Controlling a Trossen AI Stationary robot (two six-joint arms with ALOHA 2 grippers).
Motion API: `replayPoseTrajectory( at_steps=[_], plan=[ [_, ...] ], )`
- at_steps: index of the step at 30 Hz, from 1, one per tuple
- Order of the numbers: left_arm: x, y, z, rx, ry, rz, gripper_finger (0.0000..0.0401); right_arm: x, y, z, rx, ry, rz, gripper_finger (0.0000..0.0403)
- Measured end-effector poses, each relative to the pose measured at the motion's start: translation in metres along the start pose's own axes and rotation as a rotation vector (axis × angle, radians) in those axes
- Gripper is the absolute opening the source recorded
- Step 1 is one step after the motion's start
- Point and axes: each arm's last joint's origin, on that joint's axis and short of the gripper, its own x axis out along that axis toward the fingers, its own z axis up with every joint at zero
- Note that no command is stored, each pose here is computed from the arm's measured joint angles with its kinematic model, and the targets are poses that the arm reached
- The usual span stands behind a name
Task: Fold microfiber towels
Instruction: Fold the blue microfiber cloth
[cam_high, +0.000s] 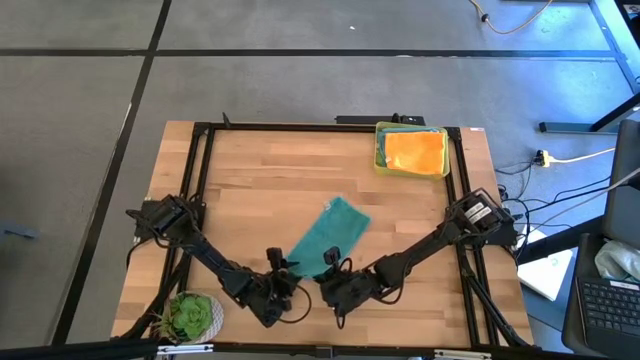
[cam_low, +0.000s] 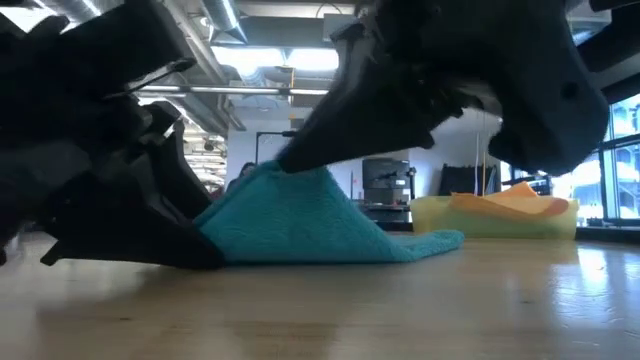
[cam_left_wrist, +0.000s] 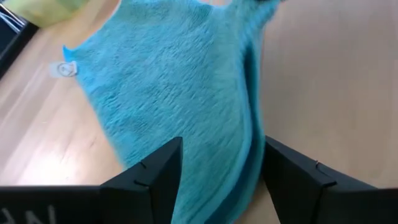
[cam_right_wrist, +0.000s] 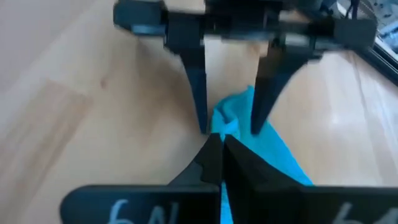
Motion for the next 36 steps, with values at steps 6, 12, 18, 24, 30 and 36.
replayPoseTrajectory(
  at_steps=[6,12,18,24,30,36],
  plan=[
    [-0.009,-0.004,-0.004,0.020,-0.025,0.021,0.0175,-0.020,-0.008,-0.001,0.024,0.097,-0.021,0.0006],
    [-0.010,-0.006,0.000,-0.065,-0.076,0.028,0.0064,-0.036,-0.005,0.005,0.045,0.092,-0.008,0.0007],
    [-0.007,-0.008,0.015,-0.036,-0.065,-0.013,0.0005,-0.041,-0.002,-0.005,0.052,0.188,-0.003,0.0008],
    [-0.008,-0.009,0.043,0.061,-0.057,-0.003,0.0001,-0.055,0.000,-0.017,0.060,0.322,-0.009,0.0009],
    [-0.007,0.001,0.078,0.141,0.055,-0.038,0.0000,-0.088,-0.001,-0.011,0.095,0.328,-0.033,0.0007],
    [-0.020,0.004,0.119,0.168,0.100,-0.169,0.0000,-0.128,0.006,0.003,0.126,0.241,0.058,0.0009]
  ],
)
